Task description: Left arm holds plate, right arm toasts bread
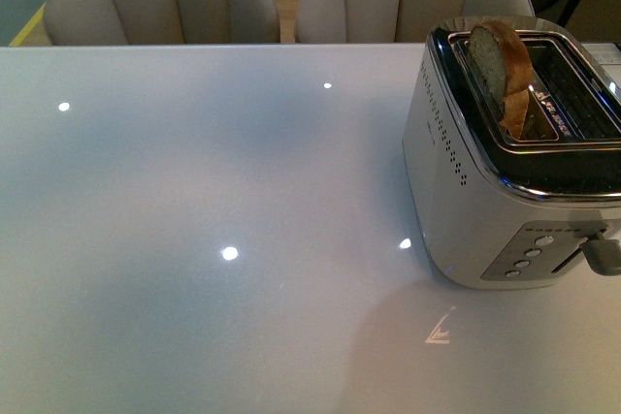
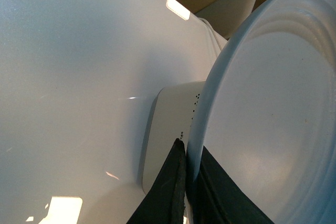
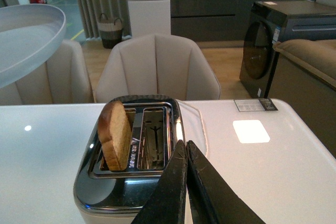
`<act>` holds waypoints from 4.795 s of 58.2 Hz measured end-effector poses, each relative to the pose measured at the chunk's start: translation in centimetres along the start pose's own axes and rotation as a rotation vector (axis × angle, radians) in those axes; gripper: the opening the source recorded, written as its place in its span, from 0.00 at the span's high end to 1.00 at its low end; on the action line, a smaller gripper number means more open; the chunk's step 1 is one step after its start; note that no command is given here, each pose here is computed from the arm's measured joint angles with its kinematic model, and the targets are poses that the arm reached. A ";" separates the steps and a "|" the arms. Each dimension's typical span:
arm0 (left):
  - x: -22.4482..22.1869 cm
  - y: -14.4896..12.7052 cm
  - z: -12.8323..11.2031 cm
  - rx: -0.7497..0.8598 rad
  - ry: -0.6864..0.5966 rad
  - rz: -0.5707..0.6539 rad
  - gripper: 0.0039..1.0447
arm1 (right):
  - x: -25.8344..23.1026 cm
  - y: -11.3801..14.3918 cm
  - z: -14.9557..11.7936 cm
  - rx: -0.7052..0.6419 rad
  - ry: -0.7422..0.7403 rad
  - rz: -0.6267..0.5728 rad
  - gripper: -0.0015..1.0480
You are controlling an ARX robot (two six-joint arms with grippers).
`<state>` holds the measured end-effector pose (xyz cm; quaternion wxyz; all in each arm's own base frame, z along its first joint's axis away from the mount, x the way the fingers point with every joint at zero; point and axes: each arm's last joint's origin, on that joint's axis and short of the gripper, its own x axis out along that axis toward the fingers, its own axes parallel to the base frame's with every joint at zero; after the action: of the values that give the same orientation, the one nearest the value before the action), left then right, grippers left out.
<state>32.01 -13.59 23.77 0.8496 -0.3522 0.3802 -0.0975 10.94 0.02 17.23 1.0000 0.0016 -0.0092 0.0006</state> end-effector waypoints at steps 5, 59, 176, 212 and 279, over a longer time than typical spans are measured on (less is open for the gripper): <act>0.0 0.0 0.0 0.000 0.000 0.000 0.97 | -0.2 0.0 0.0 0.000 0.000 0.000 0.98; 0.0 0.0 0.0 0.001 0.001 -0.001 0.97 | -1.3 0.0 -0.3 0.000 0.005 0.000 0.08; 1.7 31.6 -1.7 -0.086 0.132 0.303 0.97 | -1.3 0.0 -0.3 0.000 0.004 0.000 0.09; 3.6 34.4 -2.2 -0.055 0.100 0.304 0.97 | -1.3 0.0 -0.3 0.000 0.004 0.000 0.09; 1.6 32.8 -1.5 -0.064 0.015 0.350 0.17 | -1.3 0.0 -0.3 0.000 0.004 0.000 0.09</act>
<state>28.67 8.97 0.12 0.8392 -0.3068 0.4449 0.0615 9.69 0.01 16.94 1.0000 0.0014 -0.0072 0.0006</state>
